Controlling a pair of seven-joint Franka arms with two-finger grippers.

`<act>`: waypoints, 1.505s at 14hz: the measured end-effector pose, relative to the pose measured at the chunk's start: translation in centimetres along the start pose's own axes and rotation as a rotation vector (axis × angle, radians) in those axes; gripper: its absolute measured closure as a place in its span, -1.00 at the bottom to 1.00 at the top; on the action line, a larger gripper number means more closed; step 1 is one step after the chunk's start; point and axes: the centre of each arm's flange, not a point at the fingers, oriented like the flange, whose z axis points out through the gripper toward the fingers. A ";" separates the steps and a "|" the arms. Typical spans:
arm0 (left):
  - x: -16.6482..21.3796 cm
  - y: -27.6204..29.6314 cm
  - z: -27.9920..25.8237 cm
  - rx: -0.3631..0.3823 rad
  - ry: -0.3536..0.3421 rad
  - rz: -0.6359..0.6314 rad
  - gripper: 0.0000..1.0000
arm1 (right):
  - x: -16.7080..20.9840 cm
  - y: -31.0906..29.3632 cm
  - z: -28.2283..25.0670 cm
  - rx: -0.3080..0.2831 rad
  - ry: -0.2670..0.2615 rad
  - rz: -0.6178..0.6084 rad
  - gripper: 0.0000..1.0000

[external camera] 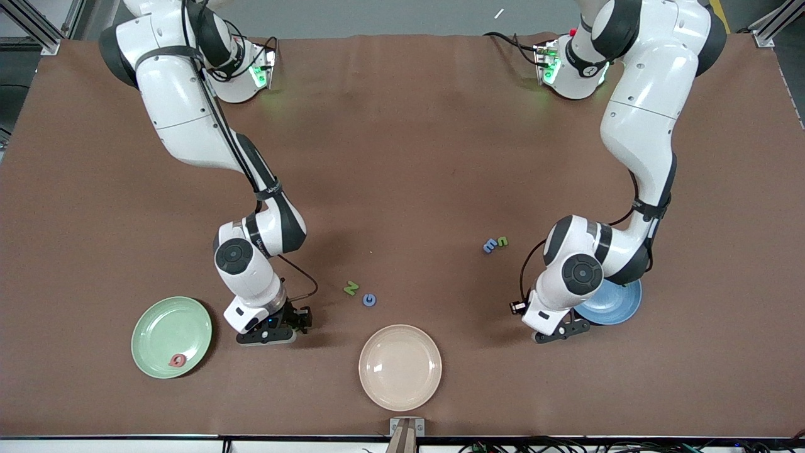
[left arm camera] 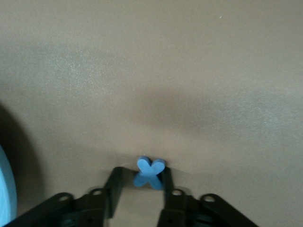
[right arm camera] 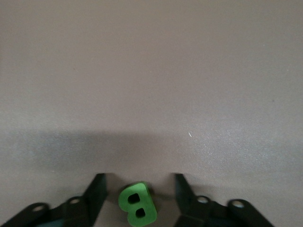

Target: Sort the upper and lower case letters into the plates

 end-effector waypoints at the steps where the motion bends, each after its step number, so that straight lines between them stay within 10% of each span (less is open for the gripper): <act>1: 0.0 0.1 -0.1 -0.001 0.002 0.001 0.47 | 0.0 0.0 0.0 0.000 0.001 0.000 -0.21; 8: 3.2 -6.8 -6.9 0.116 -0.042 -0.034 0.47 | 0.3 0.3 -0.4 -0.004 0.008 0.058 0.89; 12: 2.7 -14.7 -8.6 0.162 -0.118 -0.031 0.47 | 0.3 0.3 -0.4 -0.004 0.006 0.062 0.96; 16: 0.7 -19.1 -3.2 0.138 -0.129 -0.058 0.35 | 0.4 0.1 -0.7 0.008 -0.048 0.115 0.61; 21: -0.7 -14.8 -4.8 0.099 -0.111 -0.028 -0.65 | 0.9 -0.1 -2.4 -0.014 -0.162 0.213 -0.31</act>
